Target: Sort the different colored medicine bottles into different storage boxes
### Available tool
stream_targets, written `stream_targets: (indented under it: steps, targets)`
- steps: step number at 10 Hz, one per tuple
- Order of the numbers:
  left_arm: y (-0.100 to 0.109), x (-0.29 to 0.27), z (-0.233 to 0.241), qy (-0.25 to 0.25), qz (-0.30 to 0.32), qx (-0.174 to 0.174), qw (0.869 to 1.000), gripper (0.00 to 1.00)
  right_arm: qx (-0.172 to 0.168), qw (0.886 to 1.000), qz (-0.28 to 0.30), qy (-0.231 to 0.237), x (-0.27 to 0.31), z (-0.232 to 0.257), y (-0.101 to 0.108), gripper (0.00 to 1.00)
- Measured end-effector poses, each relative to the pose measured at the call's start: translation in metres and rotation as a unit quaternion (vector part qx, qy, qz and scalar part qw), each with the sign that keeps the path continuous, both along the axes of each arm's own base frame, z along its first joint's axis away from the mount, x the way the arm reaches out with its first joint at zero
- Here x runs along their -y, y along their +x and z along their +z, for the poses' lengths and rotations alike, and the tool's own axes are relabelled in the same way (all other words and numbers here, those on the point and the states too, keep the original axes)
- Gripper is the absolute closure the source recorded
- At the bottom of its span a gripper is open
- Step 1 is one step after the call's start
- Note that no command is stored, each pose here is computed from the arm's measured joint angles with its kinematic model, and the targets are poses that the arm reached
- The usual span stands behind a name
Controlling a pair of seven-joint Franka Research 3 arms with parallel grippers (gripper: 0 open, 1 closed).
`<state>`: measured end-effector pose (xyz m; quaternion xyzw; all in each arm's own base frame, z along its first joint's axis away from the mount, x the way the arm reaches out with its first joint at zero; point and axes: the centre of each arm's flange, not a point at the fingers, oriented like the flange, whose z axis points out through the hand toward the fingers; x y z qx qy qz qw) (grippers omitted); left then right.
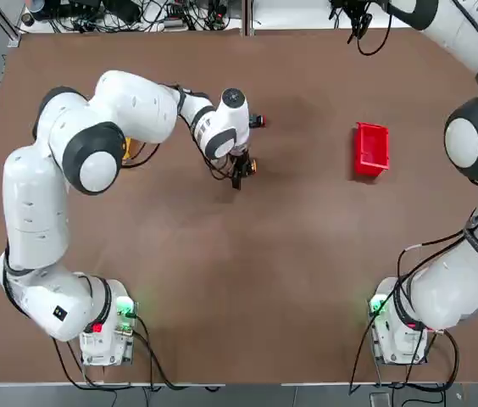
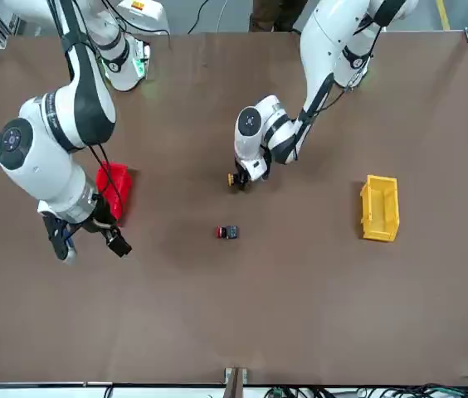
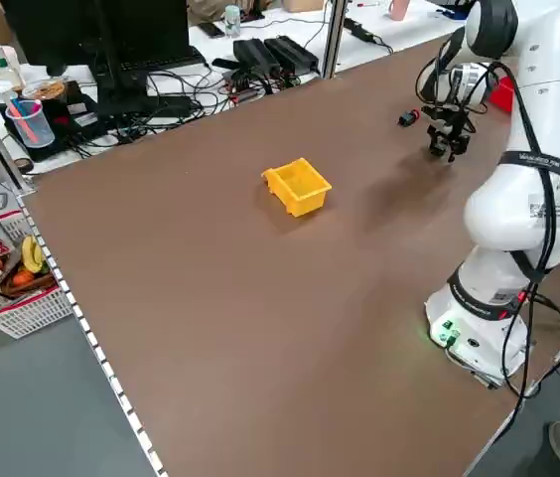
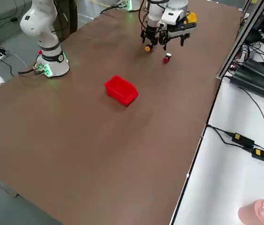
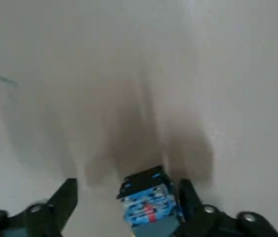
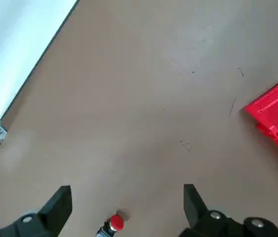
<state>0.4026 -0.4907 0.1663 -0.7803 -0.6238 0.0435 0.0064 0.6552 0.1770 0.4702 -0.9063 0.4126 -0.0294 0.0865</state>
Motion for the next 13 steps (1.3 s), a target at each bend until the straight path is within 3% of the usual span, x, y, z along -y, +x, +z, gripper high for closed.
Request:
stream_targets:
  steps: [1,3,4,6,9,11,13]
  targets:
    - [0.001,0.001,0.001,0.001,-0.003,0.005,1.000,0.16,0.000,1.000,-0.001,0.000,0.000,0.000,0.000,0.00]
    - [0.010,0.001,0.007,-0.003,-0.002,0.014,1.000,0.48,-0.002,1.000,-0.002,0.002,-0.003,-0.001,-0.001,0.00]
    - [0.013,0.000,0.009,-0.004,0.000,0.016,1.000,0.57,-0.005,1.000,-0.001,0.002,-0.008,-0.005,-0.001,0.00]
    - [0.028,-0.011,0.026,0.003,-0.017,0.021,1.000,0.58,-0.014,1.000,0.000,0.002,-0.033,-0.014,-0.007,0.00]
    - [0.077,-0.055,0.101,-0.003,-0.015,0.038,0.999,0.58,-0.021,1.000,-0.013,0.004,-0.061,-0.019,-0.015,0.00]
    - [0.108,-0.107,0.146,-0.008,-0.047,0.020,0.999,0.58,-0.027,0.999,-0.044,0.008,-0.074,-0.021,-0.016,0.00]
    - [0.139,-0.195,0.169,-0.005,-0.087,-0.014,0.996,0.58,-0.040,0.995,-0.092,0.010,-0.114,-0.036,-0.019,0.00]
